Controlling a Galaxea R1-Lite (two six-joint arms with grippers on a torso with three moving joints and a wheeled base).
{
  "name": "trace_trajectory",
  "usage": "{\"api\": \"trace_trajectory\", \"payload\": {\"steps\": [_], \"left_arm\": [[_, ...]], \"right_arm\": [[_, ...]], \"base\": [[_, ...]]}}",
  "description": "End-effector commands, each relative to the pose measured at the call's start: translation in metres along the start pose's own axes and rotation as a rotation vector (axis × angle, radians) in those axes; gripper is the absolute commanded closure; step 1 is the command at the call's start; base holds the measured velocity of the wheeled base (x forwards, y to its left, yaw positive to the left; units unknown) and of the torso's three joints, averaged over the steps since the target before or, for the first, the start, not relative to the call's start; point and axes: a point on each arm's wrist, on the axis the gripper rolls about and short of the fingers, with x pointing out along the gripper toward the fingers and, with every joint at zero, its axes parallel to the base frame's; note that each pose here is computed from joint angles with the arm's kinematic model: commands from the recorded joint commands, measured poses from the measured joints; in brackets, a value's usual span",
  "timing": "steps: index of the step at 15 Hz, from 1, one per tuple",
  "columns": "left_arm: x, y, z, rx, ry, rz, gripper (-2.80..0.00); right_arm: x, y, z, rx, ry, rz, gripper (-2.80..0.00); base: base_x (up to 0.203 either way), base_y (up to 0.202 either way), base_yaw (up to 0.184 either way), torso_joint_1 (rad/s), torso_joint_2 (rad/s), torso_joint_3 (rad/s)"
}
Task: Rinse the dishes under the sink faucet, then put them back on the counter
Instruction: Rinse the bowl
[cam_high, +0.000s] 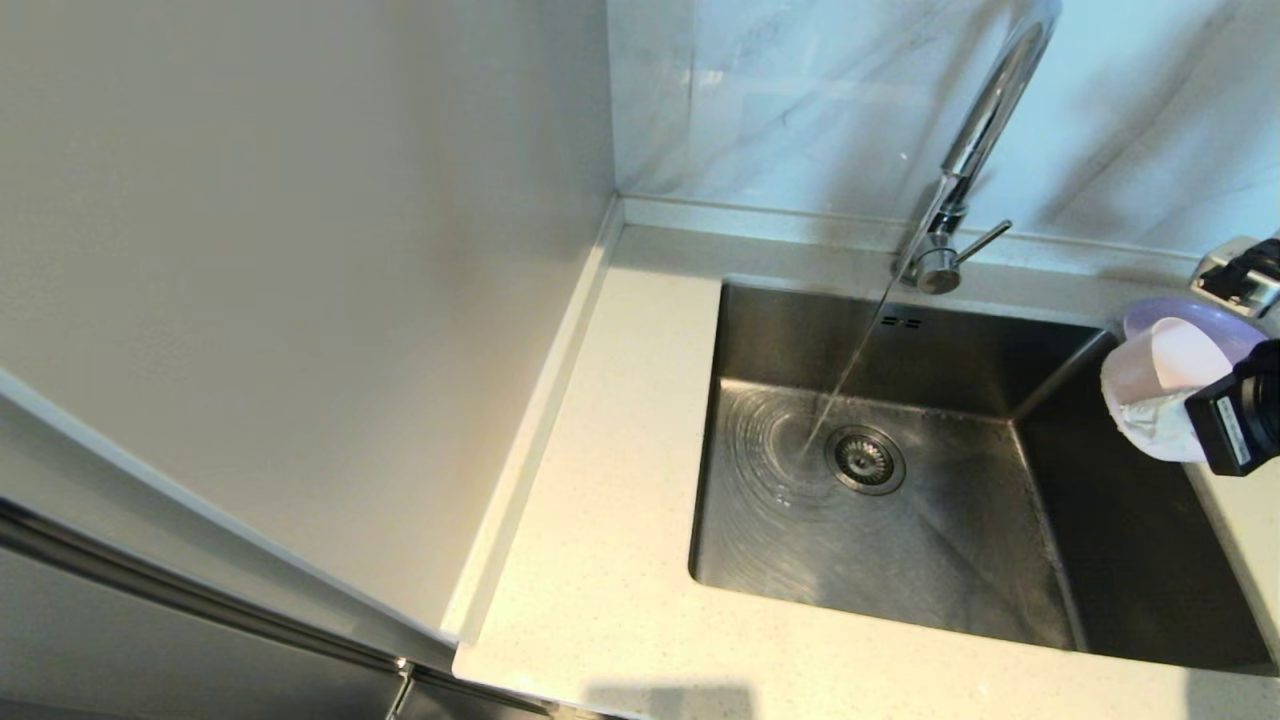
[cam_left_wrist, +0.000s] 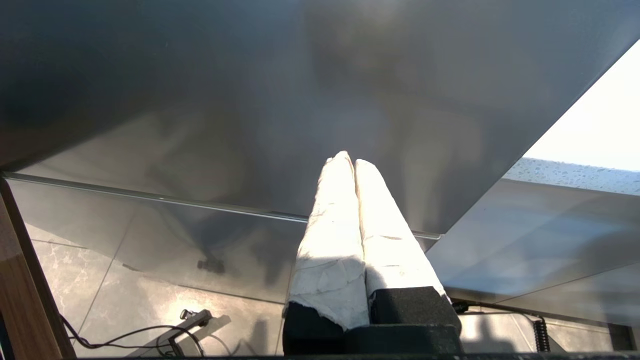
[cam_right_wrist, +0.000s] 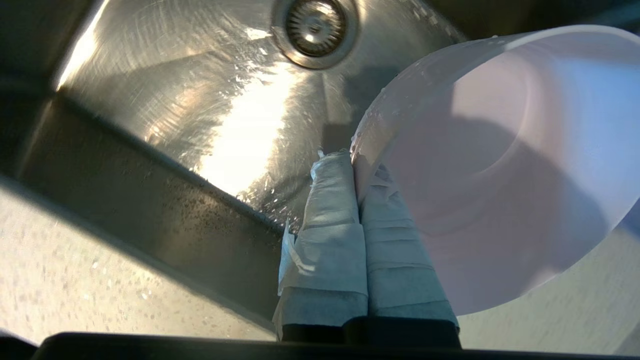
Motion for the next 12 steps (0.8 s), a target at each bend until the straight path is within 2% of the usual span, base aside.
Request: {"api": "trace_trajectory", "payload": {"steps": [1,4,6,9,12], "left_arm": [[0.0,0.0,0.0,0.0,0.0,0.0,0.0],[0.0,0.0,0.0,0.0,0.0,-0.001,0.0],[0.0,0.0,0.0,0.0,0.0,0.0,0.0],[0.0,0.0,0.0,0.0,0.0,0.0,0.0],[0.0,0.0,0.0,0.0,0.0,0.0,0.0]], "right_arm": [[-0.004,0.021,0.01,-0.122,-0.037,0.072,0.0],[-0.004,0.044,0.016,-0.3,-0.029,0.179,0.0],[-0.006,0.053,0.019,-0.389,-0.008,0.279,0.0],[0.002,0.055,0.031,-0.474,-0.005,0.367,0.0],[0.022,0.059,0.053,-0.506,-0.033,0.408,0.0]], "base": [[0.0,0.0,0.0,0.0,0.0,0.0],[0.0,0.0,0.0,0.0,0.0,0.0],[0.0,0.0,0.0,0.0,0.0,0.0],[0.0,0.0,0.0,0.0,0.0,0.0],[0.0,0.0,0.0,0.0,0.0,0.0]]}}
